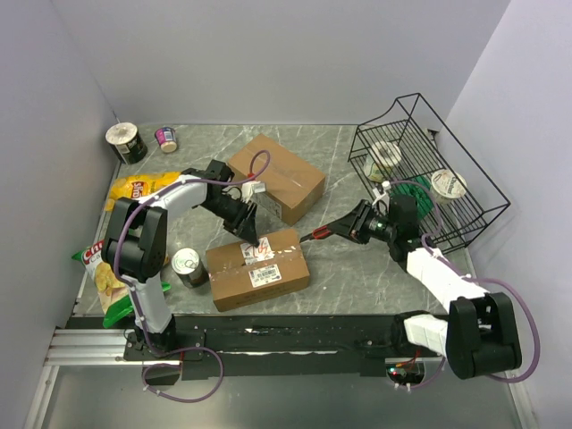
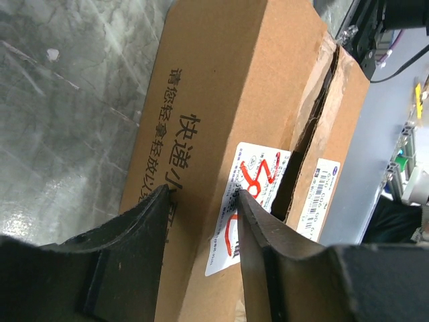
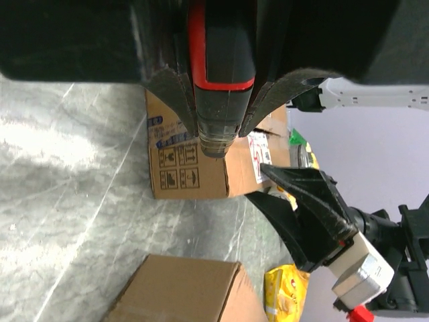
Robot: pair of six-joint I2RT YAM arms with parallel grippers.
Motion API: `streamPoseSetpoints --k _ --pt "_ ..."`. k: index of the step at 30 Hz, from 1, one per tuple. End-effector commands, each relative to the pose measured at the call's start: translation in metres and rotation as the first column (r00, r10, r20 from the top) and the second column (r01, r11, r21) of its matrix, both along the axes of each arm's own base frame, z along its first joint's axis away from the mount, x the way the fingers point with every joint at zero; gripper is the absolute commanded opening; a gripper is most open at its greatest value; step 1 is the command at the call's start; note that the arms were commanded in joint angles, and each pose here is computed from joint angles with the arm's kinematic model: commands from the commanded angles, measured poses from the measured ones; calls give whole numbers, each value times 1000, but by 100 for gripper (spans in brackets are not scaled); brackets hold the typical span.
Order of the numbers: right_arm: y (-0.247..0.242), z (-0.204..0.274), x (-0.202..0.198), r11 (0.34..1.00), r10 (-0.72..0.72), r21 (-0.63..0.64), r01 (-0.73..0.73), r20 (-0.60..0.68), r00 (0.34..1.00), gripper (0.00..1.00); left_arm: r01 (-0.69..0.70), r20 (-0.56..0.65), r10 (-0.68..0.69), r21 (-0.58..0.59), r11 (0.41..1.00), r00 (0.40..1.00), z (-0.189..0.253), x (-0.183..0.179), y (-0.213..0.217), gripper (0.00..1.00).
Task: Unpack the express box
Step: Cut the express box at the center of the board.
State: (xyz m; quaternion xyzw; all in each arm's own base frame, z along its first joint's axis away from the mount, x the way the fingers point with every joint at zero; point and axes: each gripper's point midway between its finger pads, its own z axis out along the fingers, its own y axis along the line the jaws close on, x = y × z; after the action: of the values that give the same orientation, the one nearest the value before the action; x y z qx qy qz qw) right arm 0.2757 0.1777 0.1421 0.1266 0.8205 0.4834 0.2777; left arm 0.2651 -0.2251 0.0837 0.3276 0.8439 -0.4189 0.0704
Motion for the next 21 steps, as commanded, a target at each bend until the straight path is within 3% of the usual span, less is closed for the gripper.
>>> streamPoseSetpoints --k 1,21 --pt "2 10 -16 999 38 19 -38 8 999 0 -76 141 44 230 970 989 -52 34 28 1" --pt "-3 17 -41 998 59 -21 -59 29 998 0 -198 258 117 318 927 959 -53 75 52 1"
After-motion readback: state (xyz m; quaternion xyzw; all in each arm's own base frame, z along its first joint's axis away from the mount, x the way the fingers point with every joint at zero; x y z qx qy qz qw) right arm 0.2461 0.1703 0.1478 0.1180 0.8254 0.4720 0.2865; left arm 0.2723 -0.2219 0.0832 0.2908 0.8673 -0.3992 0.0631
